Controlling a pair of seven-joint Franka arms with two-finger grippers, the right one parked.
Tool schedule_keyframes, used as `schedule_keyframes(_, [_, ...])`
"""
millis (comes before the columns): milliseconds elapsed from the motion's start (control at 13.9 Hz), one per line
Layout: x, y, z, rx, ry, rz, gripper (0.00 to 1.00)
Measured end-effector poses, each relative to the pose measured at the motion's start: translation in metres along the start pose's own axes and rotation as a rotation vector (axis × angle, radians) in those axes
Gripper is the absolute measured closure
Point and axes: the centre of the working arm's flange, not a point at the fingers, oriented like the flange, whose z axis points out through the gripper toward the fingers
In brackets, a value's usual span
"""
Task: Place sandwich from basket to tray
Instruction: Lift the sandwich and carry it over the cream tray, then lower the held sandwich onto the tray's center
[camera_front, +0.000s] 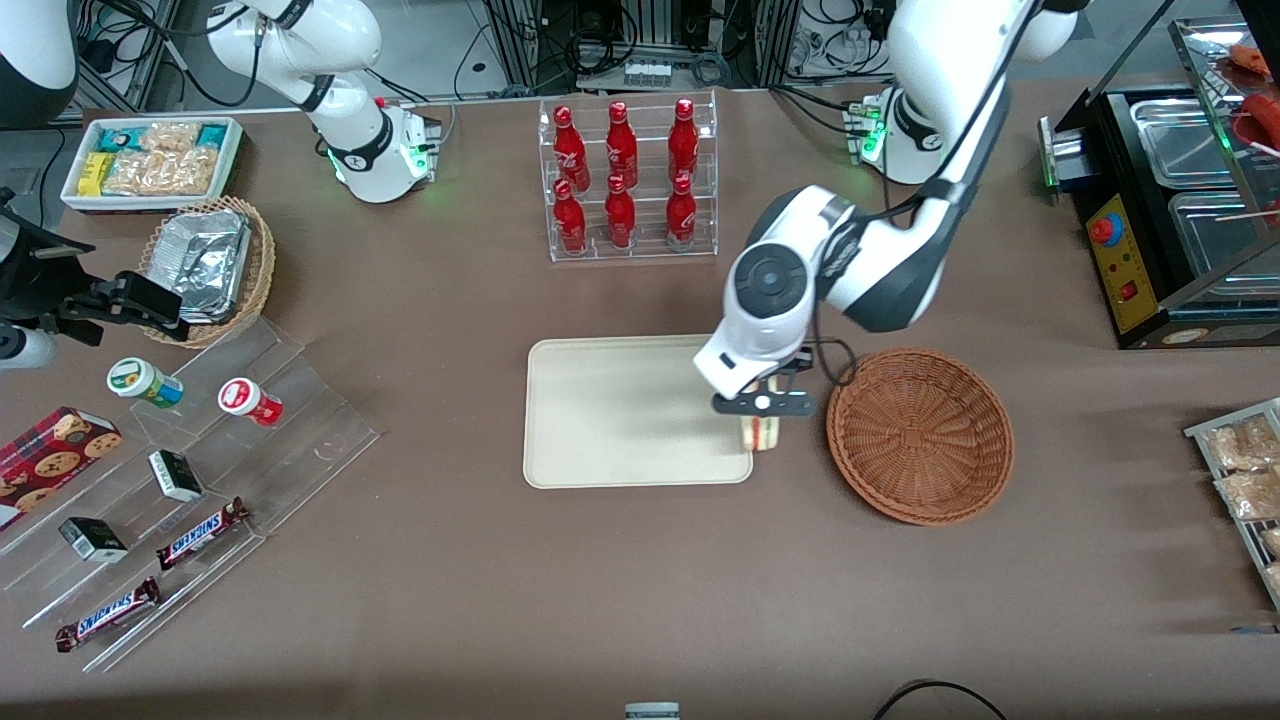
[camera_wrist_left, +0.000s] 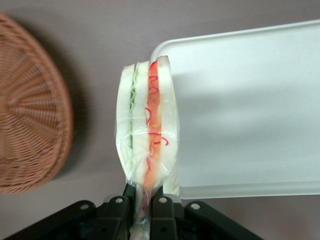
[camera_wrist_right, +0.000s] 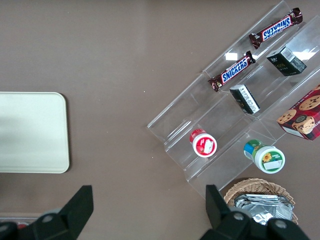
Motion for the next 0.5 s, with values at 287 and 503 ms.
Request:
schedule_keyframes(287, [-0.001, 0.055, 0.033, -0.008, -0.025, 0.07, 0.85])
schedule_keyframes(503, [0.004, 0.072, 0.047, -0.013, -0.031, 0.087, 0.85])
